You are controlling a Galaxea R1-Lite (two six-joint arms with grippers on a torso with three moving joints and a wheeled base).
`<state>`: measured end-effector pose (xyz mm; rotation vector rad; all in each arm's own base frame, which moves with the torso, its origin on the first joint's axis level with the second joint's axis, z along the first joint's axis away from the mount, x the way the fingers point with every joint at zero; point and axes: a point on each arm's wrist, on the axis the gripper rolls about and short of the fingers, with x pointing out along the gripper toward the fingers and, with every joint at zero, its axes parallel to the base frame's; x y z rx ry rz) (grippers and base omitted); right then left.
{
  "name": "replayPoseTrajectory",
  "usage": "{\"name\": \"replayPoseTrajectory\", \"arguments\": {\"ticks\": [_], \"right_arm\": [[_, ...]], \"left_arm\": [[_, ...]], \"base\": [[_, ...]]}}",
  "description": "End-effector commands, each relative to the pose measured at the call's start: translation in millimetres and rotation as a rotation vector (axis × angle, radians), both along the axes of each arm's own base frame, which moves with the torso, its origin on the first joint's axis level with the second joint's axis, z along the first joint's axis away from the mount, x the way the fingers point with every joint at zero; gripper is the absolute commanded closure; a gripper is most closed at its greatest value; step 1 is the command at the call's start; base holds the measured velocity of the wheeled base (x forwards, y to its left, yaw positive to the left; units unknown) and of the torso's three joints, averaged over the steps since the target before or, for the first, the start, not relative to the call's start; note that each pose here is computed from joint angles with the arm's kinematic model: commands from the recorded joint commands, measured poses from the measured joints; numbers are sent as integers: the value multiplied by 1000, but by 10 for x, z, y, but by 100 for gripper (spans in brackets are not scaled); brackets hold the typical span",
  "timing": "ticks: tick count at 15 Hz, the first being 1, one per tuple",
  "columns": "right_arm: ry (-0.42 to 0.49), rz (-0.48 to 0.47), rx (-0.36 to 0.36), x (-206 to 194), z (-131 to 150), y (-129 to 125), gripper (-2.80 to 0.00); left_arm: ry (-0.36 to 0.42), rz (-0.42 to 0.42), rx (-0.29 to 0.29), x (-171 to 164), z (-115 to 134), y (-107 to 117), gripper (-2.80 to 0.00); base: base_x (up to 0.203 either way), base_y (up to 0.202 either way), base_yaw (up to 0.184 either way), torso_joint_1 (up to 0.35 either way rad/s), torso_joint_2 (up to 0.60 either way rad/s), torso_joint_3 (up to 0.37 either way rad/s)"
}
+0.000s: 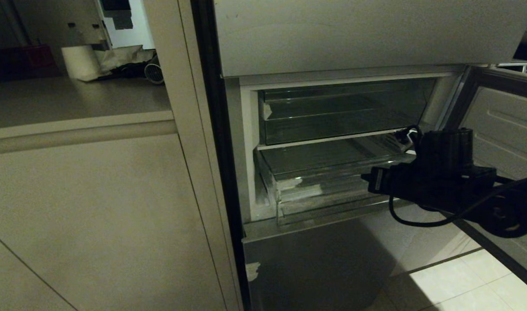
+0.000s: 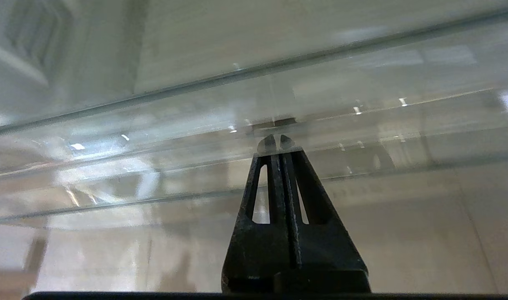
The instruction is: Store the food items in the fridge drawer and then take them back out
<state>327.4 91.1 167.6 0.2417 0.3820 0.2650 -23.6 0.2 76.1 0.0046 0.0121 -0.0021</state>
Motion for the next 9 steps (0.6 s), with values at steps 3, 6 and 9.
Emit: {"name": "replayPoseTrajectory", "arguments": {"ticks": [3,6,9], "right_arm": [[-127,6,43,475,-261,117,0],[-180,18,125,633,-285,160,0],[-209,10,171,751,-333,191,0]], "left_arm": [[2,1,0,1,0,0,0],[2,1,0,1,0,0,0],[2,1,0,1,0,0,0]], "base": [[0,0,0,0,0,0],[0,0,0,0,0,0],[0,0,0,0,0,0]]}}
